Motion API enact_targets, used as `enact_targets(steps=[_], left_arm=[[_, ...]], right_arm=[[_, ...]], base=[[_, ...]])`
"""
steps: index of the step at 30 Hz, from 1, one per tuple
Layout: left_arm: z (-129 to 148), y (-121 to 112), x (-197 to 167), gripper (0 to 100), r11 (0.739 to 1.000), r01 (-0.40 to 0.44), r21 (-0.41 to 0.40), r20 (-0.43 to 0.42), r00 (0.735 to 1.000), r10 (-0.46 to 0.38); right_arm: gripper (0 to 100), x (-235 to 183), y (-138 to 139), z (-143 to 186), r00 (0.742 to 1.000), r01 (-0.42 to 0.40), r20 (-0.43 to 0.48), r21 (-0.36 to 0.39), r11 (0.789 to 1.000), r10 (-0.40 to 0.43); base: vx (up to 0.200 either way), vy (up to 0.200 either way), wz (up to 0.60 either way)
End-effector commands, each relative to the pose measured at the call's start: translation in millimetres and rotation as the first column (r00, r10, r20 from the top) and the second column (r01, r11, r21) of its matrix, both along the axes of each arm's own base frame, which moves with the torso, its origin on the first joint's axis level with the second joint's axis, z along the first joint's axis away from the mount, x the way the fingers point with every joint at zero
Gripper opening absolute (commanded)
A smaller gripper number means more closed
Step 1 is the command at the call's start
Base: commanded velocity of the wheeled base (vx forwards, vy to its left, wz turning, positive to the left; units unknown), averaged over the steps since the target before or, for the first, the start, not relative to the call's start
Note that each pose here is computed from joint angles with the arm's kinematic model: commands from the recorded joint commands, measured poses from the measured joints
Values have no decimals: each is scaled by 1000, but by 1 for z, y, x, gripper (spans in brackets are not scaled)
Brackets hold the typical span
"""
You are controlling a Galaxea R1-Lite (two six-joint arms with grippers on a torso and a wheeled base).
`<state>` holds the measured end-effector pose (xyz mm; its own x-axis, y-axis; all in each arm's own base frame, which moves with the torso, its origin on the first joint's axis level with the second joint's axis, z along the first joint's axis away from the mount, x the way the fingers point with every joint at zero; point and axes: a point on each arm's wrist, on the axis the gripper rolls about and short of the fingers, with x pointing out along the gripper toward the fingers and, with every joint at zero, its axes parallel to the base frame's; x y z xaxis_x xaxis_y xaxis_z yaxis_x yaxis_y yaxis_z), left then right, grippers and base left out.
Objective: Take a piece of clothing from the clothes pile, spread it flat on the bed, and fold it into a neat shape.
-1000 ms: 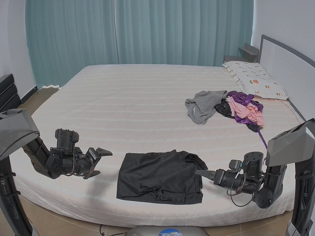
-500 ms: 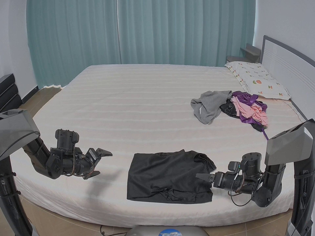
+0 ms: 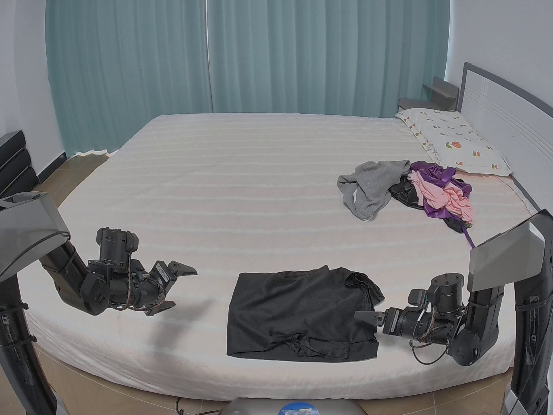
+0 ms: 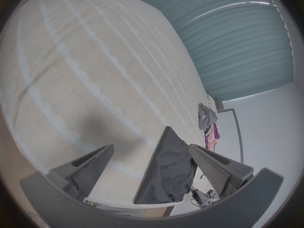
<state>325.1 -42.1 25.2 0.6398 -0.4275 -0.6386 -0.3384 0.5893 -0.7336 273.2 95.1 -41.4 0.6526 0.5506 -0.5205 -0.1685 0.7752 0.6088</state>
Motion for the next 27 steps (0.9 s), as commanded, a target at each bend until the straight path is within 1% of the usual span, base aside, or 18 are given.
enact_targets(steps=[1, 3, 4, 5, 8, 15, 17, 22, 24, 27], left_arm=[[0, 0, 0, 100, 1000, -2, -1, -1, 1000, 2], [0, 0, 0, 100, 1000, -1, 0, -2, 1000, 1], [0, 0, 0, 100, 1000, -1, 0, 0, 1000, 1], [0, 0, 0, 100, 1000, -2, -1, -1, 1000, 2], [0, 0, 0, 100, 1000, -2, -1, -1, 1000, 2], [0, 0, 1, 100, 1000, -3, -2, -1, 1000, 3], [0, 0, 1, 100, 1000, -3, -2, -1, 1000, 3], [0, 0, 1, 100, 1000, -3, -2, -1, 1000, 3], [0, 0, 1, 100, 1000, -3, -2, -1, 1000, 3], [0, 0, 1, 100, 1000, -3, -2, -1, 1000, 3]], right_arm=[[100, -4, 1, -3, 1000, -10, -15, -11, 1000, 10], [100, -5, 1, -4, 1000, -14, -20, -14, 1000, 14], [100, -8, 4, -9, 999, -31, -33, -25, 999, 30], [0, -9, 5, -10, 999, -38, -36, -32, 999, 37], [0, -9, 5, -11, 998, -47, -31, -43, 998, 45], [0, -19, 0, -9, 999, -19, -50, -75, 997, 15], [0, -21, -2, -5, 999, -14, -46, -74, 997, 11], [0, -25, -5, 15, 1000, -2, 1, -42, 999, 2], [0, -31, -7, 21, 1000, -4, 3, -38, 999, 4], [0, -36, -9, 22, 1000, -5, -9, -41, 999, 5]], base=[[0, 0, 0], [0, 0, 0], [0, 0, 0], [0, 0, 0], [0, 0, 0], [0, 0, 0], [0, 0, 0], [0, 0, 0], [0, 0, 0], [0, 0, 0]])
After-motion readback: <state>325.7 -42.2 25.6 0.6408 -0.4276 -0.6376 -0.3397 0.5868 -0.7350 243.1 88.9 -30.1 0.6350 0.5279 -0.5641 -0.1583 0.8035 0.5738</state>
